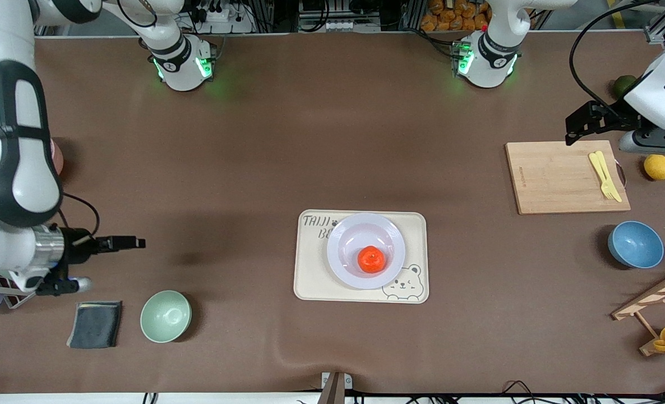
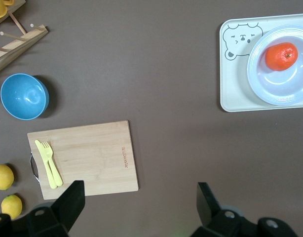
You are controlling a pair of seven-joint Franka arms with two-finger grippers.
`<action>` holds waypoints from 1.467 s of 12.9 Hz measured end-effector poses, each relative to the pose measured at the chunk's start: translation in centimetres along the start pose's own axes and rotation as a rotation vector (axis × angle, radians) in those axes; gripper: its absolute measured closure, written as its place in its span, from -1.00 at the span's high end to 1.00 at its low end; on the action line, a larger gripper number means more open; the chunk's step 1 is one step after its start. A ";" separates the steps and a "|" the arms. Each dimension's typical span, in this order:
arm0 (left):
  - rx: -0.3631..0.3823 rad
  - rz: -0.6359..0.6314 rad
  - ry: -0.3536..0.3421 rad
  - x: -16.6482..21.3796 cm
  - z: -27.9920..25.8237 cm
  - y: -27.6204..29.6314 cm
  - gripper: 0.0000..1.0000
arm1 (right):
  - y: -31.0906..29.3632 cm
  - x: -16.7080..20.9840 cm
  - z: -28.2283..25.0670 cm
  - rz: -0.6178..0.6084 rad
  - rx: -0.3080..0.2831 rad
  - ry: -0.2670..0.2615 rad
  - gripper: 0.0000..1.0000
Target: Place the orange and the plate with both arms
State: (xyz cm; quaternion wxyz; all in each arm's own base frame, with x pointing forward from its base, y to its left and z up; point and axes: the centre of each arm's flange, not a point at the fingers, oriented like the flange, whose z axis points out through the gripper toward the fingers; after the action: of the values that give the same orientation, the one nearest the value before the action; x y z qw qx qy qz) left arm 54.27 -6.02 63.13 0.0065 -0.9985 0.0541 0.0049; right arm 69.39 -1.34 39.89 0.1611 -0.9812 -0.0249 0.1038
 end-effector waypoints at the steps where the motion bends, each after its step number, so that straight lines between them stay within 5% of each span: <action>1: 0.000 0.000 0.000 0.0 0.0 0.0 1.00 | -0.8 -1.5 -1.6 0.010 -0.016 0.007 1.00; 11: 0.000 -0.001 0.001 0.0 0.0 0.0 1.00 | -5.3 -14.4 -11.0 0.082 -0.148 0.104 1.00; 14: 0.000 -0.001 0.000 0.0 0.0 0.0 1.00 | -6.8 -15.1 -12.9 0.096 -0.227 0.183 1.00; 19: 0.000 -0.001 0.003 0.1 0.0 0.0 1.00 | -7.4 -14.9 -14.1 0.103 -0.270 0.238 1.00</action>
State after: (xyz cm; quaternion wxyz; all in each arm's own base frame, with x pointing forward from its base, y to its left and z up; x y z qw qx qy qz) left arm 54.35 -5.98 63.11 0.0064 -0.9985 0.0537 0.0037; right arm 57.68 0.02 58.28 0.0240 -0.9992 0.0307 -0.0092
